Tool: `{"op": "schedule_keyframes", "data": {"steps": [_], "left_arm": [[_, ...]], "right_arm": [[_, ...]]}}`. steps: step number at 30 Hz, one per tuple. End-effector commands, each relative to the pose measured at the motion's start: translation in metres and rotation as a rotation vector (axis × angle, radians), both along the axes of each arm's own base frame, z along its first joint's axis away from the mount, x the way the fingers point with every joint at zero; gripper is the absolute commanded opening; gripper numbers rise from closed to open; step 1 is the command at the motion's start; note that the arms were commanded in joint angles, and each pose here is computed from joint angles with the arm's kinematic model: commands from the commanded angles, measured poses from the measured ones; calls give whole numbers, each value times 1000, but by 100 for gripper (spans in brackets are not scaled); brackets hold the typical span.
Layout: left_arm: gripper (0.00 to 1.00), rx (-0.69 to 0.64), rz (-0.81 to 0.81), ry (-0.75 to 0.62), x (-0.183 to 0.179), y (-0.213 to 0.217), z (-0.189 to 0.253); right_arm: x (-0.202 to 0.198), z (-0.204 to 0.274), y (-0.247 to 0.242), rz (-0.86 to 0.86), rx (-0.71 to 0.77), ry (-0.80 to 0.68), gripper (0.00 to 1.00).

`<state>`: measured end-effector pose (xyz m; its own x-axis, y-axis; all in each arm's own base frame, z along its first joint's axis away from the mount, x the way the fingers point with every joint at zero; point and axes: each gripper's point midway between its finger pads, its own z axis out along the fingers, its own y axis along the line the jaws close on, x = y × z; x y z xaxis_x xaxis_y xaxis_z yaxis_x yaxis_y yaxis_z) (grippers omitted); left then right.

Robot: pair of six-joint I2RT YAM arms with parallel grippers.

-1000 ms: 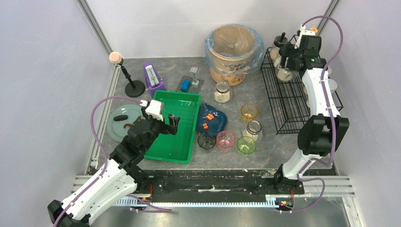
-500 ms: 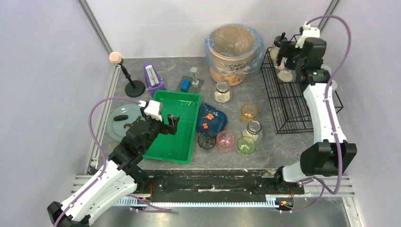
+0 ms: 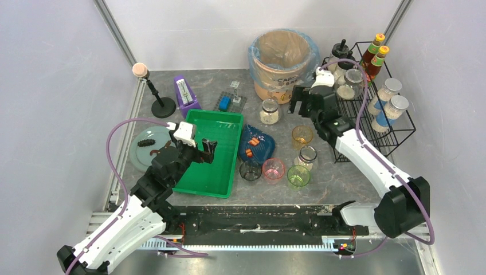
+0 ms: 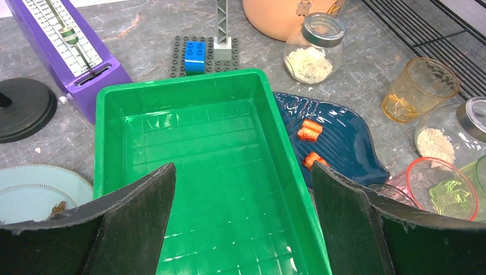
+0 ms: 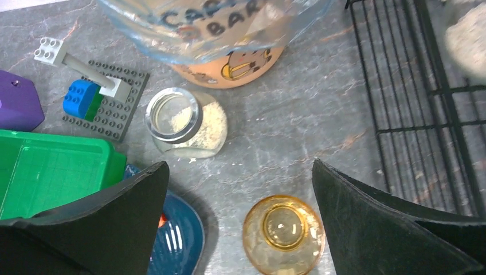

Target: Clear the kitchen counter

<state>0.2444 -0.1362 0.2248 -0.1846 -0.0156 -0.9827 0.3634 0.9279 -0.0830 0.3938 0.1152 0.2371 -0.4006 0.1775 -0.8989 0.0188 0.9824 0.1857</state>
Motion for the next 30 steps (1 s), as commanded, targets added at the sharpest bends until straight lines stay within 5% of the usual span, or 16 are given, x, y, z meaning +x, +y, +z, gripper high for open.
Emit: {"op": "schedule_keyframes", "data": {"steps": [1,9,30], "left_arm": [[93,-13,26,-42,2,5,14],[92,-10,40,-34,2,7,12],[93,-22,54,-48,-1,11,15]], "right_arm": [[5,11,26,-85,85,-103,98],[15,-23,86,-56,17,-58,98],[74,-63,116,-277,-107,-73,98]]}}
